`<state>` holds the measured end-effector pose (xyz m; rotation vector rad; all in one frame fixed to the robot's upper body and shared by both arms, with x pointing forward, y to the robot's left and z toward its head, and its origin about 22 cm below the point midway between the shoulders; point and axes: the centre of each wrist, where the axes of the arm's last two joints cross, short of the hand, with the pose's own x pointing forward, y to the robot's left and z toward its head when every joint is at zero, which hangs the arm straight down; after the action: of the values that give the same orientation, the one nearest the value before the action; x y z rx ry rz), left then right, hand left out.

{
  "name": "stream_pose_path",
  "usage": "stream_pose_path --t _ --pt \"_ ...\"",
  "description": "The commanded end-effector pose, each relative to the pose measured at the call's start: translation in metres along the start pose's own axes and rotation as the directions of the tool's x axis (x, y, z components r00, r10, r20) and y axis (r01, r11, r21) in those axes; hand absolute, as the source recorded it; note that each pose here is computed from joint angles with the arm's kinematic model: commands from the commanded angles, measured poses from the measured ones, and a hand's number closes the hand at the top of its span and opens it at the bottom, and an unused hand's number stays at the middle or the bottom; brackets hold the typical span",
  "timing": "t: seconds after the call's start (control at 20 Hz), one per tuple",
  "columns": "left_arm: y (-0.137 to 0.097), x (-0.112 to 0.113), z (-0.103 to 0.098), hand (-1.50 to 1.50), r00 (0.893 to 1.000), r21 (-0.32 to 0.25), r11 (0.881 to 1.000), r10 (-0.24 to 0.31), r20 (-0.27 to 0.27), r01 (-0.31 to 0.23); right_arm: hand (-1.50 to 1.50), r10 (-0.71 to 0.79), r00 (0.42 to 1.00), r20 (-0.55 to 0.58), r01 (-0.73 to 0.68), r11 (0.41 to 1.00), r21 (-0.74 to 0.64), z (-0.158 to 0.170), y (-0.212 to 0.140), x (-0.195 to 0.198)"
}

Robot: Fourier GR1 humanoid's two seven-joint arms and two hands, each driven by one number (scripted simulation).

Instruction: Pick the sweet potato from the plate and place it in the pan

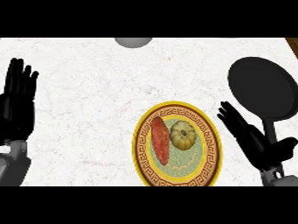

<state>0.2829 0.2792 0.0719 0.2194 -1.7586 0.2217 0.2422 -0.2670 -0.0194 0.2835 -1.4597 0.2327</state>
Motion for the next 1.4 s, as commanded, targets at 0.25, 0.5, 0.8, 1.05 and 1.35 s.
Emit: stream_pose_path --t 0.25,0.5,0.8,1.05,1.35 --pt "-0.054 -0.030 0.040 0.00 1.000 -0.356 0.934 -0.025 -0.007 0.021 1.50 -0.219 0.889 0.403 0.009 0.886 0.463 -0.078 0.063 0.107" --pt "-0.054 -0.048 0.071 0.00 0.997 -0.389 0.921 -0.032 -0.066 0.004 -1.50 0.066 0.942 0.329 -0.136 0.971 0.195 -0.050 -0.004 0.066" --pt "-0.059 -0.056 0.065 0.00 0.998 -0.382 0.924 -0.024 -0.055 0.001 -1.50 0.296 0.868 0.400 -0.392 0.901 0.184 -0.050 -0.052 0.099" --pt "-0.061 -0.060 0.066 0.00 0.997 -0.383 0.924 -0.023 -0.077 -0.008 -1.50 0.405 0.832 0.378 -0.517 0.813 0.268 -0.067 -0.024 0.119" --pt "-0.046 -0.057 0.062 0.00 0.998 -0.393 0.919 -0.037 -0.043 0.017 -1.50 0.586 0.734 0.342 -0.679 0.641 0.359 -0.094 0.025 0.134"
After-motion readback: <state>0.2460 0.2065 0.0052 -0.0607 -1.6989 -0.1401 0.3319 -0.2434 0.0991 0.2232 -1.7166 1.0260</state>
